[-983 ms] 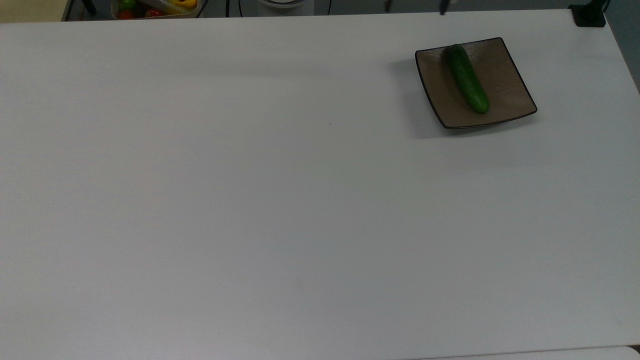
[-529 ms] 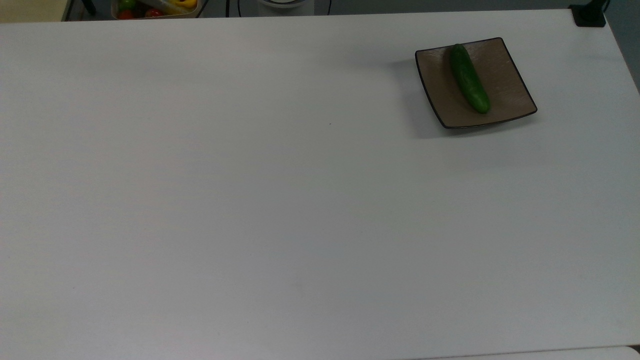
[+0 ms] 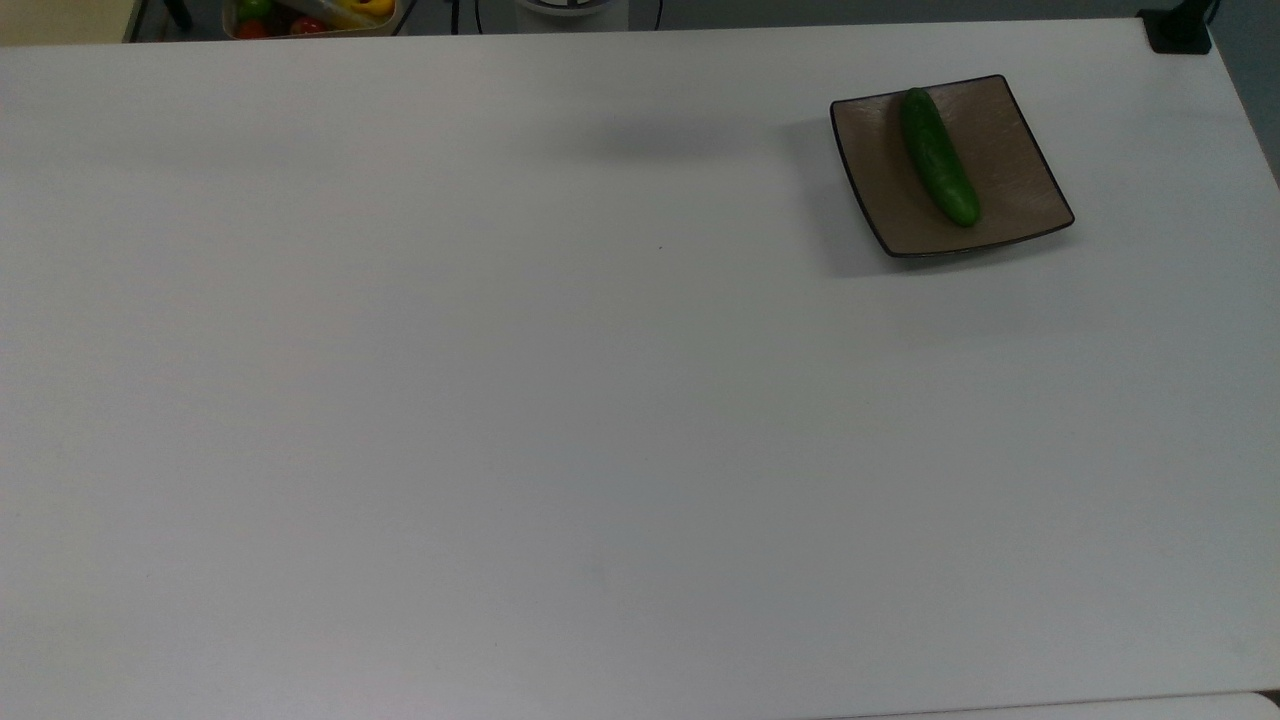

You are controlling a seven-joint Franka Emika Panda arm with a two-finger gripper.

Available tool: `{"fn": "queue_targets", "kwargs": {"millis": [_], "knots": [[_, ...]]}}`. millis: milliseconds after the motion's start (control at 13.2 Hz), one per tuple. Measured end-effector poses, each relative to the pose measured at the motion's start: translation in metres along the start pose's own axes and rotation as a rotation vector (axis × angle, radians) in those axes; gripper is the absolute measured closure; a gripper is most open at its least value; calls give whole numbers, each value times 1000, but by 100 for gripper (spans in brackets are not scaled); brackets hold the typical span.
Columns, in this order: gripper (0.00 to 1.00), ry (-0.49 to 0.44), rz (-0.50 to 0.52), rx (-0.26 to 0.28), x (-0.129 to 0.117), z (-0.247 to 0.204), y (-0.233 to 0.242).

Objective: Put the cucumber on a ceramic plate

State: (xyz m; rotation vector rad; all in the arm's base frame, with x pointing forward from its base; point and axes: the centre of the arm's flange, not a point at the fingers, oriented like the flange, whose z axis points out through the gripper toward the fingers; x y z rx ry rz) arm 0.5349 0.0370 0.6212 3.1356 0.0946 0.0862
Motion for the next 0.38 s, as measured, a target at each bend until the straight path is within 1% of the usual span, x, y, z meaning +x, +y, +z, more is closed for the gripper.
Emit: {"fn": "queue_targets", "kwargs": {"millis": [151,378], "knots": [[0,2,-9,9,4,4,10],[0,3,-11,10,4,4,10]]}}
